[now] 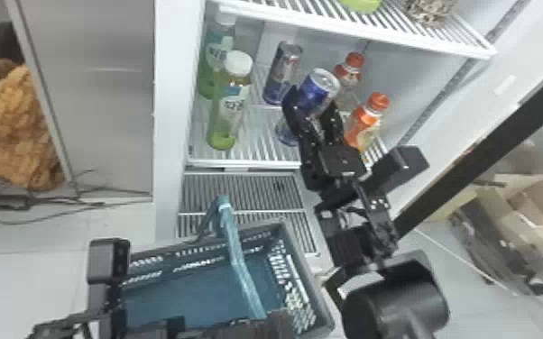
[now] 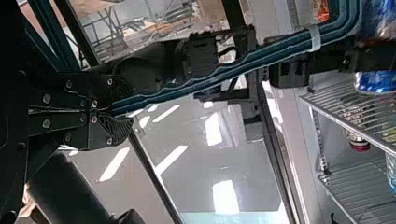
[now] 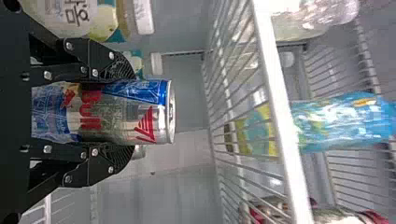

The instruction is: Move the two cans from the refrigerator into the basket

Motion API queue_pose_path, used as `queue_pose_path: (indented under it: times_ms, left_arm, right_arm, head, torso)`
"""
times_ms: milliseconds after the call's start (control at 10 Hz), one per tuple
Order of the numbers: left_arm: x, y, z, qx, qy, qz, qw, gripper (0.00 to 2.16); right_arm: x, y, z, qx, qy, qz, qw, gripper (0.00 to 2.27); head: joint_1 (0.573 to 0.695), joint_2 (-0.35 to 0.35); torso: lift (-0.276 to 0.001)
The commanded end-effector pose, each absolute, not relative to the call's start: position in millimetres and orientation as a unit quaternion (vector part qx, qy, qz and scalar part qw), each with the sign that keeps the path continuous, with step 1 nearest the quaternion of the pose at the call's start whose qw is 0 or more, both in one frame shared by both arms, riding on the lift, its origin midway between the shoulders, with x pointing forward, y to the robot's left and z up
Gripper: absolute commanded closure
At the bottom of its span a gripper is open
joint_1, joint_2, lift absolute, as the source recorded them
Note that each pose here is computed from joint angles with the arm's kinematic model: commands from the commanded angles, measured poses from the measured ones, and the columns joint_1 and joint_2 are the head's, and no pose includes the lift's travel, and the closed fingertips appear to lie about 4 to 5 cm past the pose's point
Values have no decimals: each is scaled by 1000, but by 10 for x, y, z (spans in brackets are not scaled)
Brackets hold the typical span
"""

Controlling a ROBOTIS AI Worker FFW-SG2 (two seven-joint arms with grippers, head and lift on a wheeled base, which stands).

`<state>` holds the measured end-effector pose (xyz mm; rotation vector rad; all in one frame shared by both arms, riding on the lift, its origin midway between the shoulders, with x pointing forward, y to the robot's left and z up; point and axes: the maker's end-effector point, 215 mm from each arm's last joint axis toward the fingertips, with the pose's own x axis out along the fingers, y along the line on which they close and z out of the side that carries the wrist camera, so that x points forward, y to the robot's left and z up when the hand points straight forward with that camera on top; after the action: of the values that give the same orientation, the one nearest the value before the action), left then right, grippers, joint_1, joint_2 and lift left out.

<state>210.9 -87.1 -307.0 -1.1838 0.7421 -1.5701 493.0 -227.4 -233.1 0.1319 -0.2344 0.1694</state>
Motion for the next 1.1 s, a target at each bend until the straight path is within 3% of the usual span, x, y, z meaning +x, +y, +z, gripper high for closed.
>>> queue_pose_path:
  times_ms: [0,500,1000]
  left_arm:
    - [2110,-869,-3066,-490,306,-648,496,1159]
    - [2119,-862,-3066,-491,305,-647,497,1161]
    - [2111,-862,-3071,-492,306,-647,497,1159]
  right_arm:
    - [4724,-2351,-2250,61,-113,76,989,892]
    - [4144,-2355,-1908,67,-98,77,990,892]
    - [3595,-2130,-2114,72,26,98,992,892]
  head:
    - [695,-350]
    - [695,-350]
    - [695,-350]
  torso:
    - [-276]
    - [-276]
    - [-276]
